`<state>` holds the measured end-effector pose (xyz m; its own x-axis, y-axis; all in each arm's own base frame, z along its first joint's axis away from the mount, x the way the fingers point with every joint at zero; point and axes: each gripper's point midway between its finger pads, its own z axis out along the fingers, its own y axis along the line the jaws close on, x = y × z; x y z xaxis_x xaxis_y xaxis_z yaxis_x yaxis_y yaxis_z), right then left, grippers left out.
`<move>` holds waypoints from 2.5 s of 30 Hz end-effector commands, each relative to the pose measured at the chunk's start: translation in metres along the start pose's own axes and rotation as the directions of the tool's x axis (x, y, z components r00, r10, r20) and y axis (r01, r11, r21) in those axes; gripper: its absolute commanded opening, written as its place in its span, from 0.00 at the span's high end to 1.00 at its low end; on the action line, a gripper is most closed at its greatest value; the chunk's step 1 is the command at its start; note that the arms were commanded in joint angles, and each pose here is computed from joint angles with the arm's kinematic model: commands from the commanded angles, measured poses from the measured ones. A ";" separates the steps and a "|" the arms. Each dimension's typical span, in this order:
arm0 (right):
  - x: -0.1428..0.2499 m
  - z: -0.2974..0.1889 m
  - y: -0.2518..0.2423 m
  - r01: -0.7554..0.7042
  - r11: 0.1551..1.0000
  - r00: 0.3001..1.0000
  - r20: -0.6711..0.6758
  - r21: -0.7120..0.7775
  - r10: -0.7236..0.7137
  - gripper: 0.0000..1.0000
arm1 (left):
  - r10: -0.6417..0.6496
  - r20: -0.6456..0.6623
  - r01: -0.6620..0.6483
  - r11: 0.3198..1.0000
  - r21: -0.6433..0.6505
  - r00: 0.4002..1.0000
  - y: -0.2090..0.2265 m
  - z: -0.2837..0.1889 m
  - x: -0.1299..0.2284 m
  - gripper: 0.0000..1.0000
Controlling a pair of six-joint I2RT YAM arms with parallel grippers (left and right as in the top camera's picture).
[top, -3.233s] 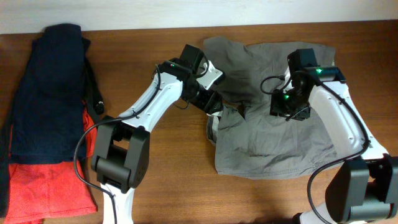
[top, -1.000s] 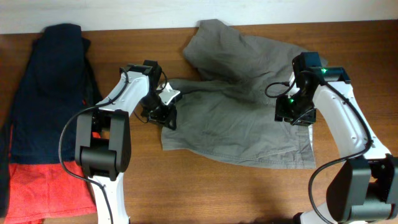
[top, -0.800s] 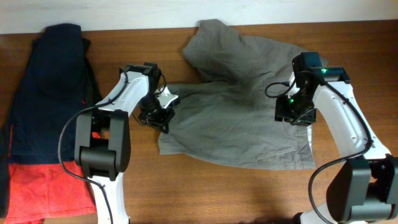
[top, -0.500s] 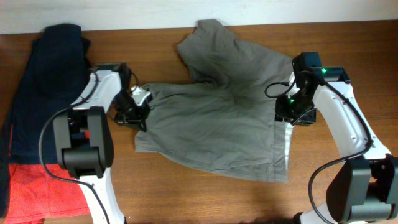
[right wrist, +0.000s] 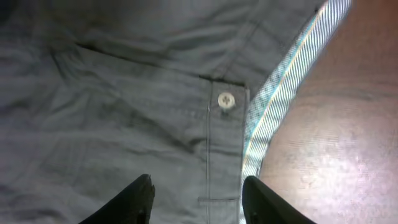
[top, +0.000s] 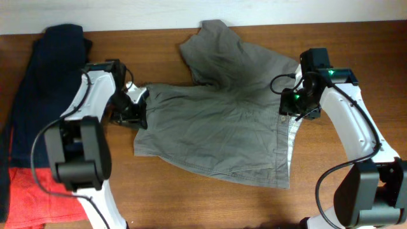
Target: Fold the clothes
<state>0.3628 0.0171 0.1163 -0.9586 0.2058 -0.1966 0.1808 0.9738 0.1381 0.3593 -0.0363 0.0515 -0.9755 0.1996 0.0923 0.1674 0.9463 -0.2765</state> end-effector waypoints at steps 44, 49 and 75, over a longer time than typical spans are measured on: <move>0.045 0.157 0.135 0.518 0.819 0.801 -0.194 -0.247 -0.566 0.91 | 0.116 0.550 -0.006 0.980 -0.198 0.827 -0.015 -0.152 -0.046 0.51; 0.022 0.125 0.137 0.457 0.858 0.842 -0.195 -0.235 -0.503 0.88 | 0.116 0.550 -0.006 0.980 -0.197 0.827 -0.015 -0.152 -0.046 0.51; 0.052 -0.269 0.046 -0.049 0.998 0.933 0.356 -0.032 0.057 0.01 | -0.100 0.466 0.140 0.989 -0.052 0.879 -0.052 -0.177 0.050 0.08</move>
<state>0.2955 0.0782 0.3709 -0.8588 0.1210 -0.4979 0.0272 0.9811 0.1916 0.3359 -0.0291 0.2307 -0.9400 0.0063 -0.3411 0.0743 0.9797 -0.1864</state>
